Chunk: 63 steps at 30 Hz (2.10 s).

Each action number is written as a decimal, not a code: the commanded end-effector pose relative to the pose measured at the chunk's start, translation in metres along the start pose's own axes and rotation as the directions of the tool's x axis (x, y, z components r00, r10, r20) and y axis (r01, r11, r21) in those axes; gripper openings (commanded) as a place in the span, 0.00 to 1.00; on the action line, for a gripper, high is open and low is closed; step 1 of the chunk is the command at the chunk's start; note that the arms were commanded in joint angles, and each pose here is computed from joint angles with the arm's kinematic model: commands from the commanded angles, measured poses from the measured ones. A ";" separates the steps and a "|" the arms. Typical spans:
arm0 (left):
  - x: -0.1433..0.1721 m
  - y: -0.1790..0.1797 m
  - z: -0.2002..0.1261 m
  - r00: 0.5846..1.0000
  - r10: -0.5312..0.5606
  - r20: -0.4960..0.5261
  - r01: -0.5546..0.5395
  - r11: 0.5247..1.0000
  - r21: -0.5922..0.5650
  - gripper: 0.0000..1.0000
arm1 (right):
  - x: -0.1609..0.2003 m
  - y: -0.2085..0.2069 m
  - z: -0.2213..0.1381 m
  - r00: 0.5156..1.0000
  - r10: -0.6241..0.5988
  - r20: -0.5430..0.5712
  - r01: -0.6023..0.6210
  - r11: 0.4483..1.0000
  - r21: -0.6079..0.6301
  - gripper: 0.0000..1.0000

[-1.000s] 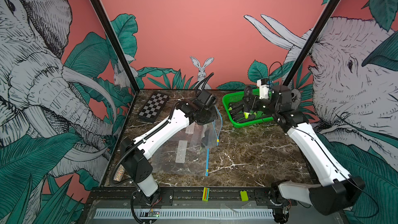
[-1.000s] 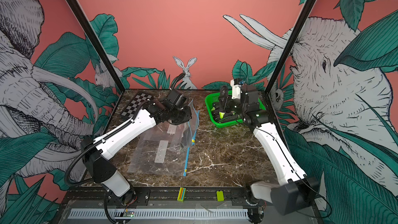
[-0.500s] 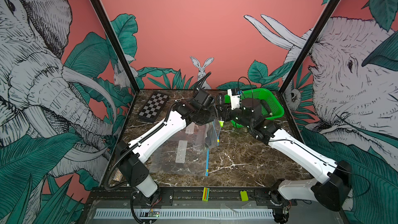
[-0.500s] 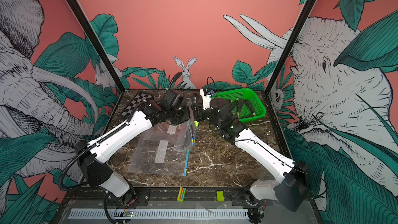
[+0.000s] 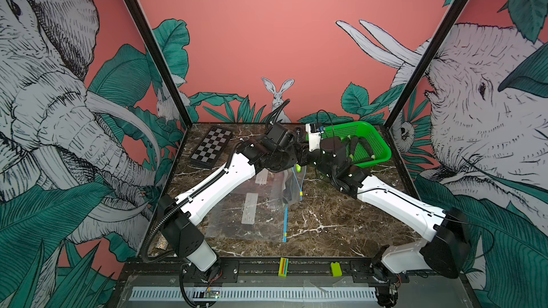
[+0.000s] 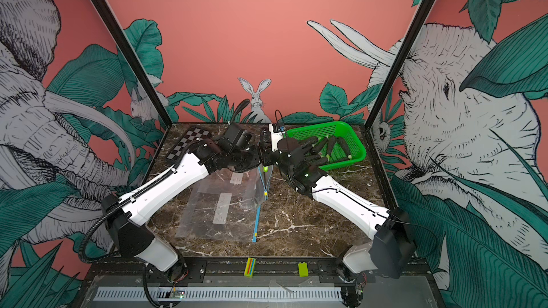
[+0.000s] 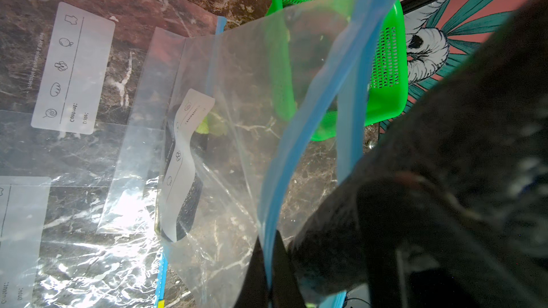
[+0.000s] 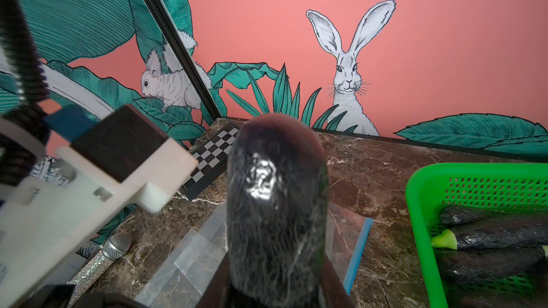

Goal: Place the eggplant in a zip-top bag and seal the zipper
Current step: Place the eggplant in the zipper food storage bag, then pick up the eggplant from the basket.

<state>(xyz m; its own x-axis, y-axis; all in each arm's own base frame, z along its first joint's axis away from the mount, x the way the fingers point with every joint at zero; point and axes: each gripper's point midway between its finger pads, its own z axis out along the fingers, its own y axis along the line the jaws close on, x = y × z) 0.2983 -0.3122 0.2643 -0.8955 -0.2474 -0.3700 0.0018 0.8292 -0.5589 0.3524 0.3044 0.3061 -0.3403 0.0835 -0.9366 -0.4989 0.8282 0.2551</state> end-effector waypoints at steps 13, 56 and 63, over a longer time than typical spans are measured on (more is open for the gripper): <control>-0.007 -0.001 -0.009 0.999 0.000 0.034 0.000 1.000 0.015 0.00 | 0.018 -0.007 -0.026 0.998 -0.043 -0.046 0.043 0.999 0.011 0.38; -0.010 0.016 -0.012 0.999 -0.012 0.050 0.012 1.000 -0.005 0.00 | 0.063 -0.360 0.034 0.744 0.471 -0.474 -0.073 0.762 0.643 0.82; -0.010 0.017 -0.011 0.999 -0.014 0.047 0.014 1.000 -0.008 0.00 | 0.095 -0.396 0.046 0.710 0.492 -0.504 -0.006 0.720 0.694 0.78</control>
<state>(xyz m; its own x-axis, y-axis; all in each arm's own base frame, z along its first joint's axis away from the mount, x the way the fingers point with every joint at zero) 0.3049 -0.2972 0.2529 -0.8872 -0.2665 -0.3766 -0.0229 0.8407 -0.5409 0.5562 0.0276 0.1074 -0.8823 0.1960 -0.4279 0.1741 0.9806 0.0902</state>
